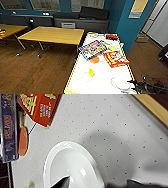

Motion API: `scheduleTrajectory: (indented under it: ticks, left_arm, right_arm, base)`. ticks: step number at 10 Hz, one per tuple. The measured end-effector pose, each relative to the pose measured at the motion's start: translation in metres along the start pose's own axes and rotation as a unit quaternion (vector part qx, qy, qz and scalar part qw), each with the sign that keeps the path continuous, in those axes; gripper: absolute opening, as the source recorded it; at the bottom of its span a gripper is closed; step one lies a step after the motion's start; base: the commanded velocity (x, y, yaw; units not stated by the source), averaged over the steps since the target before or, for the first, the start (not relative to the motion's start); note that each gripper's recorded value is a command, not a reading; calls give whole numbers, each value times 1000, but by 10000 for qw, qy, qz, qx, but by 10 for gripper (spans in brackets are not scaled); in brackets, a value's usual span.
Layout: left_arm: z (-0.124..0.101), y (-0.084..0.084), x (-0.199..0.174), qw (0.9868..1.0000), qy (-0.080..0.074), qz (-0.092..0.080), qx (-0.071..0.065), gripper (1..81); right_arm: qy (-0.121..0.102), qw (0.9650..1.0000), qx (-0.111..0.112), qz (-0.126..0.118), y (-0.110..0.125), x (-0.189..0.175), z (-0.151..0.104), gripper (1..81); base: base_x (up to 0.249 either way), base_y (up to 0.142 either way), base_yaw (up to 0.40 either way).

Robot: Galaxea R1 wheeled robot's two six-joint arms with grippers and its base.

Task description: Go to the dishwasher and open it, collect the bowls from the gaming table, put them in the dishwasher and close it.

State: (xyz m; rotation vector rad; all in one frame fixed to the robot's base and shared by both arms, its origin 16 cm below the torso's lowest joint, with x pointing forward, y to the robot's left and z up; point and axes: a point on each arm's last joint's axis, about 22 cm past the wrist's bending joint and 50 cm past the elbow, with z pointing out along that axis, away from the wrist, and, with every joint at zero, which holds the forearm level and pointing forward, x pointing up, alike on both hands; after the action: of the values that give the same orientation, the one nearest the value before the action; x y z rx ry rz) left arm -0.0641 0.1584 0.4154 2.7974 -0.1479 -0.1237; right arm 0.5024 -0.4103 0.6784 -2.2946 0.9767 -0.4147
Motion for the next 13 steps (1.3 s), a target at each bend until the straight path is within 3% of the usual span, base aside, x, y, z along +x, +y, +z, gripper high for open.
scheduleTrajectory:
  ticks: [2, 4, 8, 9, 10, 13]
  left_arm:
    - [0, 0, 0, 10000, 2, 0, 2, 811]
    - [-1, -3, -1, 10000, -4, 2, 18, 811]
    - [-1, -6, -1, 10000, -9, -69, 41, 811]
    - [-1, -6, -1, 10000, -9, -80, 42, 811]
    - [-1, -6, -3, 9999, -52, -93, 48, 811]
    - [-1, -6, -1, 9999, -10, -102, 42, 811]
  right_arm:
    - [-49, 10000, 26, 69, -6, -7, 15, 811]
    - [47, 10000, -18, 80, -6, 0, 27, 811]
    - [-41, 9998, 8, 192, -16, -13, 53, 811]
    - [-47, 9999, -20, 151, -14, -14, 55, 10]
    - [-41, 9995, -34, 310, -11, -17, 59, 10]
    - [-101, 9992, -95, 372, -3, -20, 54, 10]
  base:
    - [0, 0, 0]
    - [0, 0, 0]
    - [0, 0, 0]
    - [0, 0, 0]
    - [0, 0, 0]
    - [0, 0, 0]
